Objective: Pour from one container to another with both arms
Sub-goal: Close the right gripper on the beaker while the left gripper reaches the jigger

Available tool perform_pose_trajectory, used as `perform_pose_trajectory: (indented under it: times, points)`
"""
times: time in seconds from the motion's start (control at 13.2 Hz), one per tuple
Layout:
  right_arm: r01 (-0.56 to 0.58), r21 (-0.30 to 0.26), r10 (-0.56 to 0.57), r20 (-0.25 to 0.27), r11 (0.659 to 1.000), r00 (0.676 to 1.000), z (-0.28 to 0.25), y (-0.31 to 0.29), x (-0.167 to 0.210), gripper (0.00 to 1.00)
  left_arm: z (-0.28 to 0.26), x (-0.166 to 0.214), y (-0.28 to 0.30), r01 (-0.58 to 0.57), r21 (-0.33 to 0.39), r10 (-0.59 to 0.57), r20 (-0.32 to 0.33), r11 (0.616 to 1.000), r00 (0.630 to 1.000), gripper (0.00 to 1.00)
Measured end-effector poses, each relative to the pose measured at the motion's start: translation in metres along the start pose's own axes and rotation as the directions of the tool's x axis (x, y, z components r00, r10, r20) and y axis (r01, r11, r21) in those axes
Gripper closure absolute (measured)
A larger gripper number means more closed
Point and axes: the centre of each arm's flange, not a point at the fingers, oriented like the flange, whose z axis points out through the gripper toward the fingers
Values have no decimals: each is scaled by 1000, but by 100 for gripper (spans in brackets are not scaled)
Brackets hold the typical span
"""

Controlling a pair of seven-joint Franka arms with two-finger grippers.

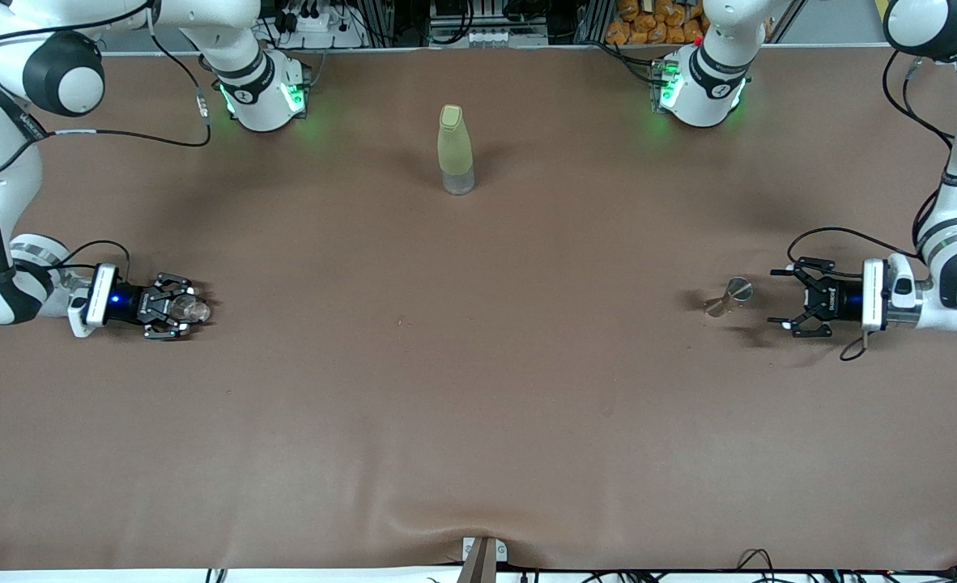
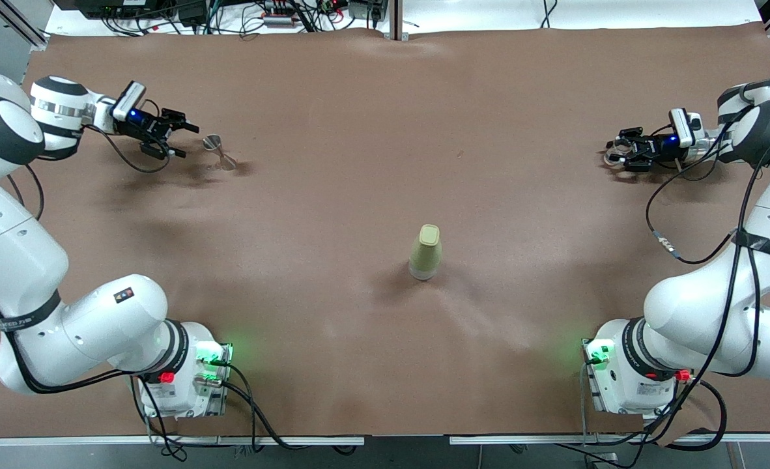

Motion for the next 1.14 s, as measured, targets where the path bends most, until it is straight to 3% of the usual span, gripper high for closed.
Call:
perform_pose_trajectory:
  times: [0.15, 0.38, 1.14]
  points:
    - [-3, 6, 3, -13, 1000, 1000, 1, 0, 2, 64, 2, -7, 1, -8, -1, 8, -8, 1000, 1000, 0]
    - [-2, 10, 2, -31, 1000, 1000, 2, -1, 4, 68, 3, -7, 1, -9, 0, 9, -12, 1000, 1000, 0]
    - [4, -5, -5, -49, 1000, 999, 7, 3, 6, 56, 28, -34, 7, -20, 34, 22, -66, 999, 998, 0]
